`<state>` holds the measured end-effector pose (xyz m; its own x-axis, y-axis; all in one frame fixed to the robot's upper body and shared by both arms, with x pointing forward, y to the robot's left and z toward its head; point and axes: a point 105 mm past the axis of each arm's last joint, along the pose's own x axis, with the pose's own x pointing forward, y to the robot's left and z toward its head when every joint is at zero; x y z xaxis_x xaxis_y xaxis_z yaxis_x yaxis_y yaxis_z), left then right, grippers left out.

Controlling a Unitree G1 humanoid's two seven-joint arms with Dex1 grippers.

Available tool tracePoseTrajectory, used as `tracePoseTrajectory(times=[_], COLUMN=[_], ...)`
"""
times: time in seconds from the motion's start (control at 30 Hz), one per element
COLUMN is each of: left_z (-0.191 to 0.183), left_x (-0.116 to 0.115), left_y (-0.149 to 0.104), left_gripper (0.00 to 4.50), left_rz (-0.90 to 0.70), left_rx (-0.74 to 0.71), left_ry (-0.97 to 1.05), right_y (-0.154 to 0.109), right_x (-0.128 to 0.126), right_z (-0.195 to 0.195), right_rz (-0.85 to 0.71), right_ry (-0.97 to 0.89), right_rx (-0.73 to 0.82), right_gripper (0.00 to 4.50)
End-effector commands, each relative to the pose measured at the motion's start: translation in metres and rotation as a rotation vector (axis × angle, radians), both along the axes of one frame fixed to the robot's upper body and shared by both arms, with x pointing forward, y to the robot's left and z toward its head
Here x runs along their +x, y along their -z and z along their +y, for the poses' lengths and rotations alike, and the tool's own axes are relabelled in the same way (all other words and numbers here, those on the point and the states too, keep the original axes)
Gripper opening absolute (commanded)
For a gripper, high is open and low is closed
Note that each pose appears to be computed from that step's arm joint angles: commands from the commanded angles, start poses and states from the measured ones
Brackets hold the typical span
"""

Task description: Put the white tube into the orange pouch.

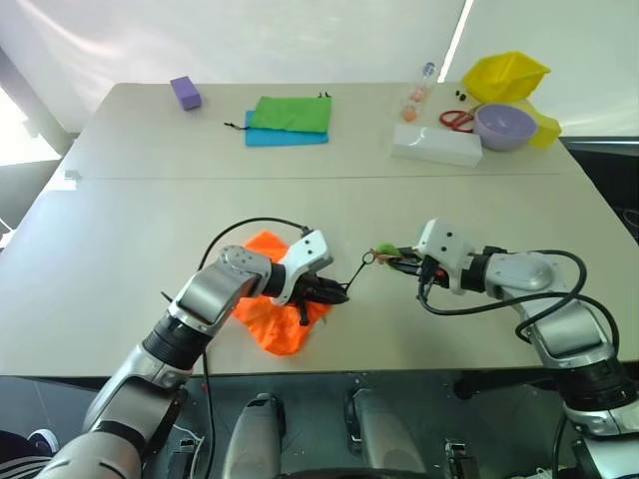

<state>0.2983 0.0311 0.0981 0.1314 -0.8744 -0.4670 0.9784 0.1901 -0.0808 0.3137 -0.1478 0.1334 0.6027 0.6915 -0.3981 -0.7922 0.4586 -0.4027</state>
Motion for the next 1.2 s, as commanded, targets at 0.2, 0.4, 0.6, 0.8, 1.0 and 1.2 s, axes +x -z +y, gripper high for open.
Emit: tracePoseTrajectory(times=[0.2,0.4,0.6,0.8,1.0,1.2], left_z=[0.008,0.026,0.034,0.053,0.081,0.091], left_x=[-0.008,-0.011,-0.012,-0.035,-0.040,-0.046], left_y=[0.002,0.002,-0.002,-0.007,-0.006,-0.008], left_gripper=[0.16,0.16,0.16,0.16,0.16,0.16], left_rz=[0.047,0.038,0.025,0.115,0.130,0.161], left_rx=[0.021,0.078,0.088,0.117,0.190,0.182], left_ry=[0.053,0.102,0.115,0.241,0.297,0.334], right_y=[-0.022,-0.034,-0.035,-0.044,-0.054,-0.058], right_x=[0.011,0.031,0.038,0.055,0.063,0.065], right_z=[-0.005,-0.028,-0.038,-0.062,-0.077,-0.084], right_rz=[-0.118,-0.213,-0.246,-0.310,-0.369,-0.391], right_ry=[0.033,0.152,0.195,0.332,0.407,0.439], right_rx=[-0.012,-0.053,-0.082,-0.129,-0.152,-0.162], right_gripper=[0.00,0.00,0.00,0.00,0.00,0.00])
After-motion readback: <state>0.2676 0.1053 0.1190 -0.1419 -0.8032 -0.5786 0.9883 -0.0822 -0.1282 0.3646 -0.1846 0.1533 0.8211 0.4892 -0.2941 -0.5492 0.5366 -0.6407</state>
